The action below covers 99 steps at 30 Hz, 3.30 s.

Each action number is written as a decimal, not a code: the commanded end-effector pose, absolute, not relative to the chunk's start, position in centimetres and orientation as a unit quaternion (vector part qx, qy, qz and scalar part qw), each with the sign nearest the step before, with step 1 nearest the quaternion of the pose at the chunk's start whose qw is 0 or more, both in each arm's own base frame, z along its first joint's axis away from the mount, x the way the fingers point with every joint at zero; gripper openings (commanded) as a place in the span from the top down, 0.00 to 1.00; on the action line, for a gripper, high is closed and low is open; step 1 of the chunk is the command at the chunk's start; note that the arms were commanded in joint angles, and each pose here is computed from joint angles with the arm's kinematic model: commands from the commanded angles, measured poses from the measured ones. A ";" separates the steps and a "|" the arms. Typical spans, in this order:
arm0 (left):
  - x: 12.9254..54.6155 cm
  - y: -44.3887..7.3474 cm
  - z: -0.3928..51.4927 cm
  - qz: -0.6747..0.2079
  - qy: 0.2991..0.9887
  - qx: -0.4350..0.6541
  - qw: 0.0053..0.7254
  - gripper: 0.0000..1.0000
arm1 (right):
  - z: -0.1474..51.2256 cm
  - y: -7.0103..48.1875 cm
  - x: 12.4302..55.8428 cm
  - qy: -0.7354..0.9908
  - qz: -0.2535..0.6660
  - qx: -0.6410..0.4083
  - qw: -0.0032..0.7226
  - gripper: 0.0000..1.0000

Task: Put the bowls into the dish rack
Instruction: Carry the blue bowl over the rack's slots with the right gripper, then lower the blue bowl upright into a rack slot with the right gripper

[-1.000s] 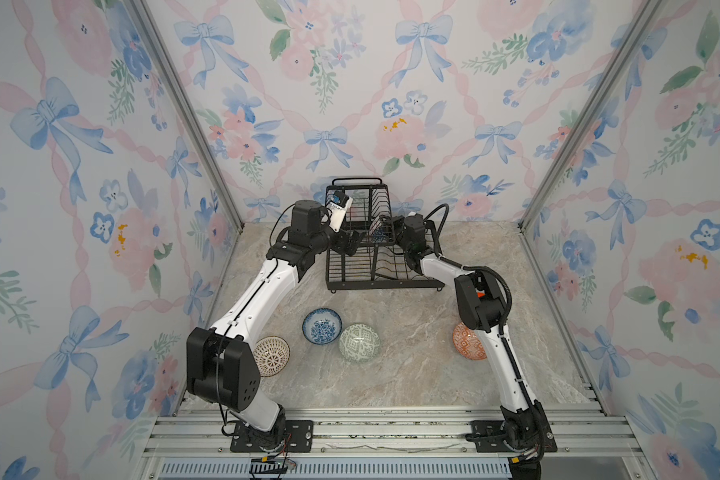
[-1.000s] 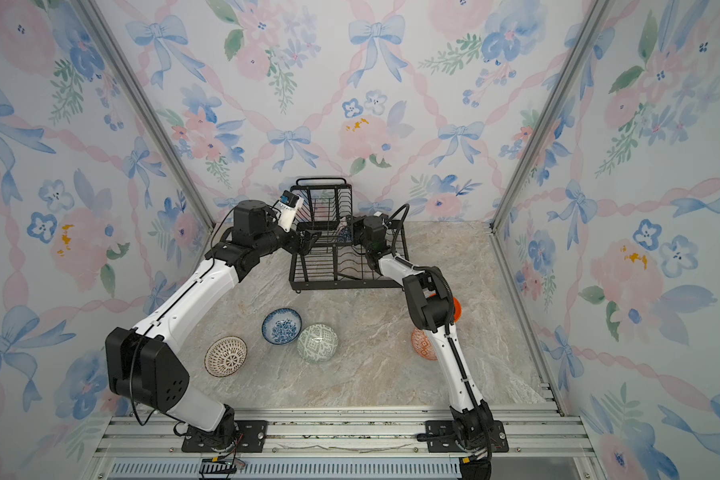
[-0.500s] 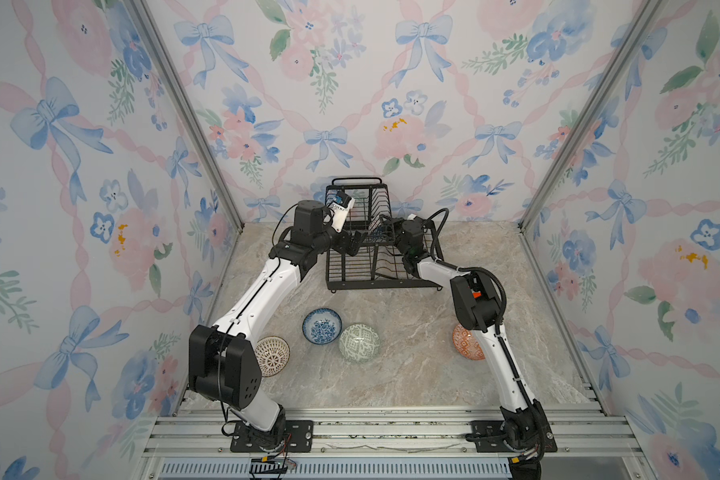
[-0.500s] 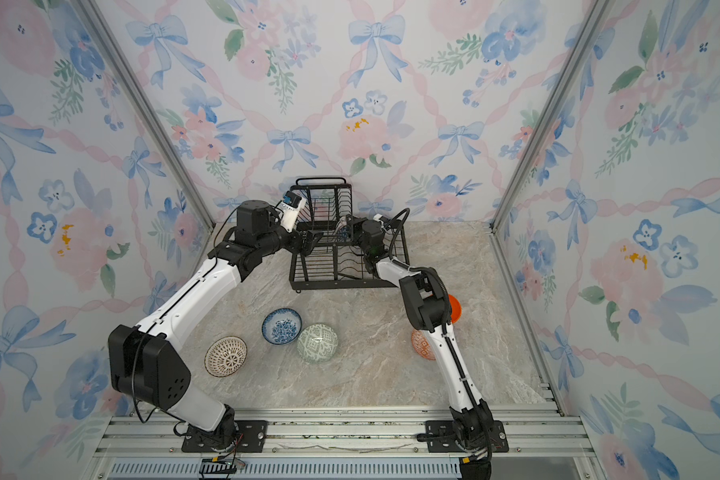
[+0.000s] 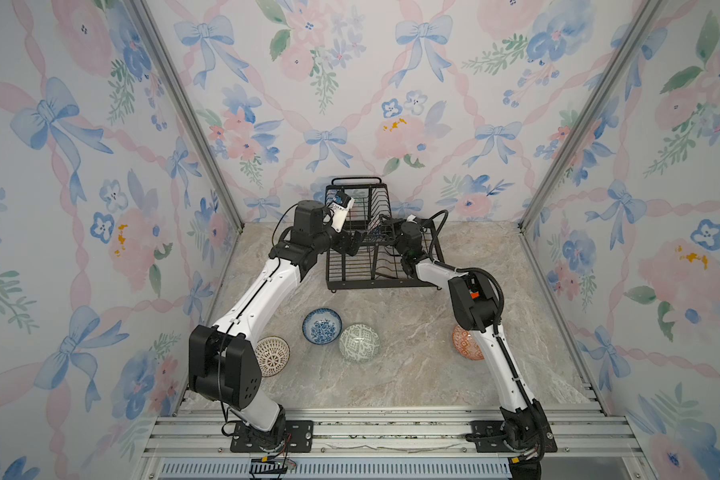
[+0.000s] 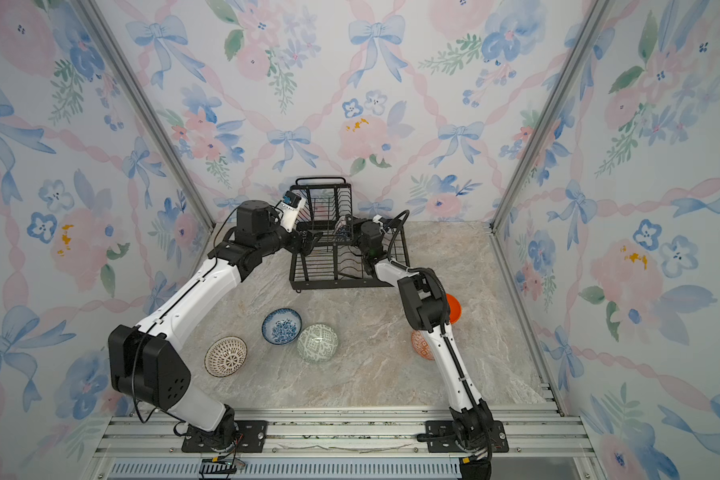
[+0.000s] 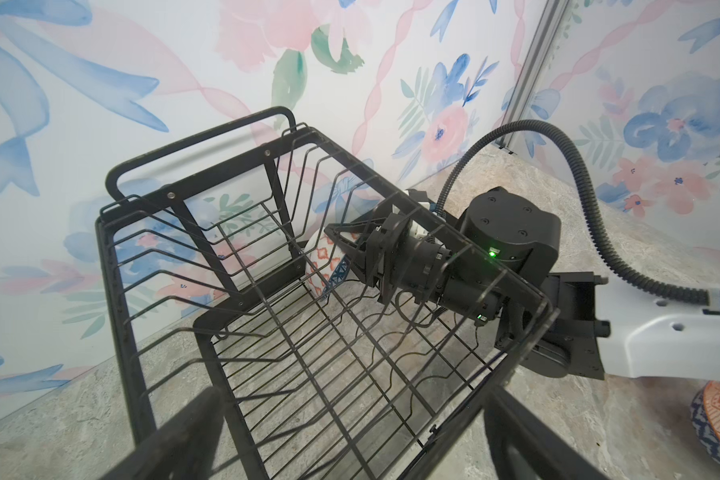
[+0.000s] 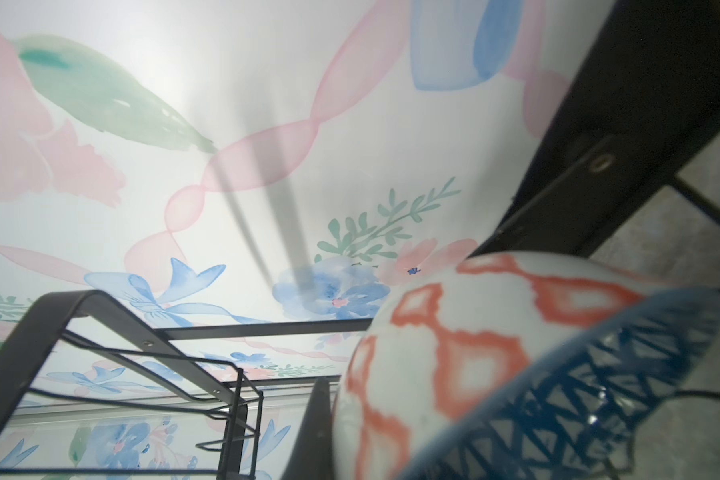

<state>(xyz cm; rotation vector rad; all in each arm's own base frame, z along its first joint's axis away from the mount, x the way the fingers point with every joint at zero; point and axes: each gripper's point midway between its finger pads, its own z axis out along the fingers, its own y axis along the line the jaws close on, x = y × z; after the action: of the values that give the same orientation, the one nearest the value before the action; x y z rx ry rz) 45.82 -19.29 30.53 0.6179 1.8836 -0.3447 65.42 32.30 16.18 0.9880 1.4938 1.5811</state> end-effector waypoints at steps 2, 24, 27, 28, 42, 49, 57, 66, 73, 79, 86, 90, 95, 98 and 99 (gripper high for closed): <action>46.2 -19.6 29.9 -0.143 0.794 0.262 0.530 0.02 | 15.8 31.4 65.3 0.534 0.628 0.402 0.400 1.00; 46.2 -20.1 29.7 -0.148 0.796 0.261 0.526 0.02 | 13.1 31.8 64.2 0.544 0.617 0.418 0.384 1.00; 46.2 -20.1 29.7 -0.147 0.796 0.261 0.526 0.02 | 13.1 32.0 64.2 0.547 0.616 0.416 0.385 1.00; 46.2 -20.1 29.7 -0.147 0.795 0.262 0.527 0.02 | 13.1 32.0 64.2 0.548 0.616 0.415 0.385 1.00; 45.9 -20.1 29.5 -0.147 0.795 0.265 0.525 0.02 | 12.5 33.6 64.0 0.560 0.619 0.404 0.375 0.98; 45.5 -19.8 29.6 -0.141 0.794 0.268 0.527 0.02 | 12.0 34.6 63.9 0.565 0.619 0.400 0.372 0.96; 45.1 -19.5 29.3 -0.136 0.796 0.268 0.525 0.02 | 11.7 35.2 63.7 0.570 0.617 0.397 0.370 0.96; 45.0 -19.4 29.3 -0.136 0.796 0.268 0.525 0.02 | 12.2 35.0 63.7 0.566 0.617 0.401 0.371 0.96; 44.7 -19.3 29.6 -0.135 0.794 0.268 0.528 0.02 | 13.2 34.8 63.6 0.562 0.620 0.402 0.370 0.93; 44.3 -19.1 29.7 -0.133 0.794 0.266 0.530 0.02 | 14.0 34.3 63.4 0.558 0.619 0.406 0.374 0.86; 44.1 -19.0 30.2 -0.135 0.792 0.265 0.534 0.02 | 14.3 34.0 63.4 0.553 0.616 0.418 0.373 0.81; 43.9 -19.1 30.1 -0.138 0.792 0.265 0.533 0.02 | 14.8 33.8 63.4 0.550 0.617 0.419 0.375 0.77; 43.8 -19.0 30.3 -0.138 0.792 0.263 0.534 0.02 | 16.0 33.3 63.4 0.547 0.618 0.413 0.386 0.68; 43.8 -19.1 30.4 -0.138 0.791 0.264 0.534 0.02 | 16.3 33.0 63.4 0.546 0.618 0.412 0.388 0.64; 43.8 -19.1 30.4 -0.139 0.790 0.264 0.535 0.02 | 16.4 32.9 63.4 0.545 0.619 0.412 0.388 0.64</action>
<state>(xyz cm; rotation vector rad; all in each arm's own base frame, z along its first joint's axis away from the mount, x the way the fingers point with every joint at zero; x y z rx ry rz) 44.47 -19.15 29.65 0.6201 1.9023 -0.3326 63.82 32.99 12.93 1.0810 1.4184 1.5595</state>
